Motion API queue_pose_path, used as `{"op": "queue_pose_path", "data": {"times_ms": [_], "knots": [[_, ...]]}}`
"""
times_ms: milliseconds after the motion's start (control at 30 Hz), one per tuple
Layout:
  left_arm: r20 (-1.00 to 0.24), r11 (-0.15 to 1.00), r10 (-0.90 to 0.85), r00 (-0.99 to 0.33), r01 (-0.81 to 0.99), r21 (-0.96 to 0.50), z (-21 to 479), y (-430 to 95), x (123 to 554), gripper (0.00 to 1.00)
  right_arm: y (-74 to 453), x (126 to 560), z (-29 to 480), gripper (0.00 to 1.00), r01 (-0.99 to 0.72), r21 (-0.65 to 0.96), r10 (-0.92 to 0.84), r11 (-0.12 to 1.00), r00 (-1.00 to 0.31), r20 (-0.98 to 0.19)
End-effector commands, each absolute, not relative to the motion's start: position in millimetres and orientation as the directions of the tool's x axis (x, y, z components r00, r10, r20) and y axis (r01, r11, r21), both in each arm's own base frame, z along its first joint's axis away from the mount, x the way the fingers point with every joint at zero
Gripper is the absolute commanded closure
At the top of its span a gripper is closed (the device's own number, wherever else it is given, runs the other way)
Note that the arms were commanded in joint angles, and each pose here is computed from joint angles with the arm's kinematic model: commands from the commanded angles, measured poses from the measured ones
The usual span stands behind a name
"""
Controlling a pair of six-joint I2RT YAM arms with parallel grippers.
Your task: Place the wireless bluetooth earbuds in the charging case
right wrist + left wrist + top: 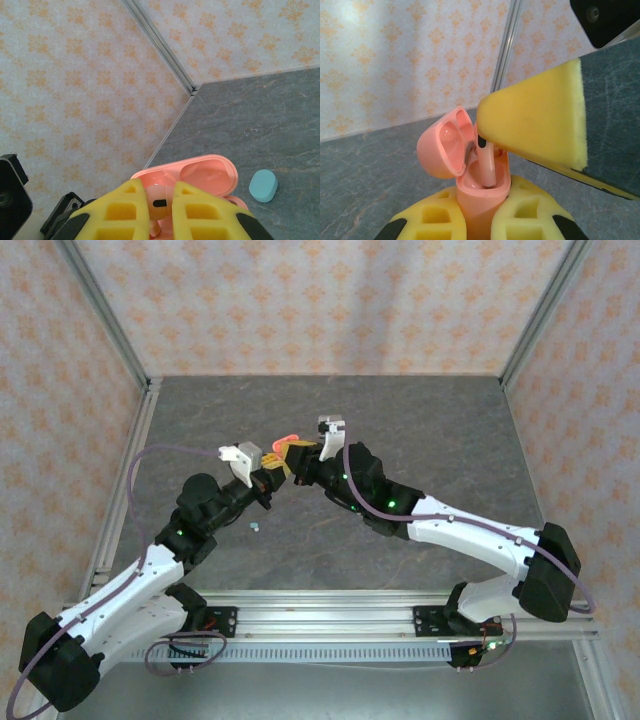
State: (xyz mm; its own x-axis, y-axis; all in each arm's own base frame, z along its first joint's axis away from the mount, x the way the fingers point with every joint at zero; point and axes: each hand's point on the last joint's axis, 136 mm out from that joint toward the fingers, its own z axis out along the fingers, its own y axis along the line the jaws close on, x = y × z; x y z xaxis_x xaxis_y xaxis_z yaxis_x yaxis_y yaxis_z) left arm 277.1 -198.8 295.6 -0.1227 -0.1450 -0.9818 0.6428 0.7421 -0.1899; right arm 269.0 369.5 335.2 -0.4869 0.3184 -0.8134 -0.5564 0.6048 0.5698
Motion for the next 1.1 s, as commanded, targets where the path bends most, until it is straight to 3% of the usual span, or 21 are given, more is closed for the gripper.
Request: {"op": "queue_pose_path", "data": {"times_ms": [0, 733, 1067], "knots": [[-0.984, 0.738, -0.178, -0.020, 0.658, -0.147, 331, -200, 276, 1.00, 376, 266, 336, 0.86, -0.560, 0.587, 0.327, 0.585, -0.499, -0.802], [-0.984, 0.741, -0.179, -0.016, 0.655, -0.146, 333, -199, 276, 1.00, 379, 251, 313, 0.85, -0.561, 0.597, 0.238, 0.574, -0.583, -0.777], [-0.983, 0.744, -0.184, -0.007, 0.652, -0.144, 336, -196, 273, 1.00, 375, 248, 296, 0.82, -0.523, 0.581, 0.176, 0.623, -0.630, -0.756]]}}
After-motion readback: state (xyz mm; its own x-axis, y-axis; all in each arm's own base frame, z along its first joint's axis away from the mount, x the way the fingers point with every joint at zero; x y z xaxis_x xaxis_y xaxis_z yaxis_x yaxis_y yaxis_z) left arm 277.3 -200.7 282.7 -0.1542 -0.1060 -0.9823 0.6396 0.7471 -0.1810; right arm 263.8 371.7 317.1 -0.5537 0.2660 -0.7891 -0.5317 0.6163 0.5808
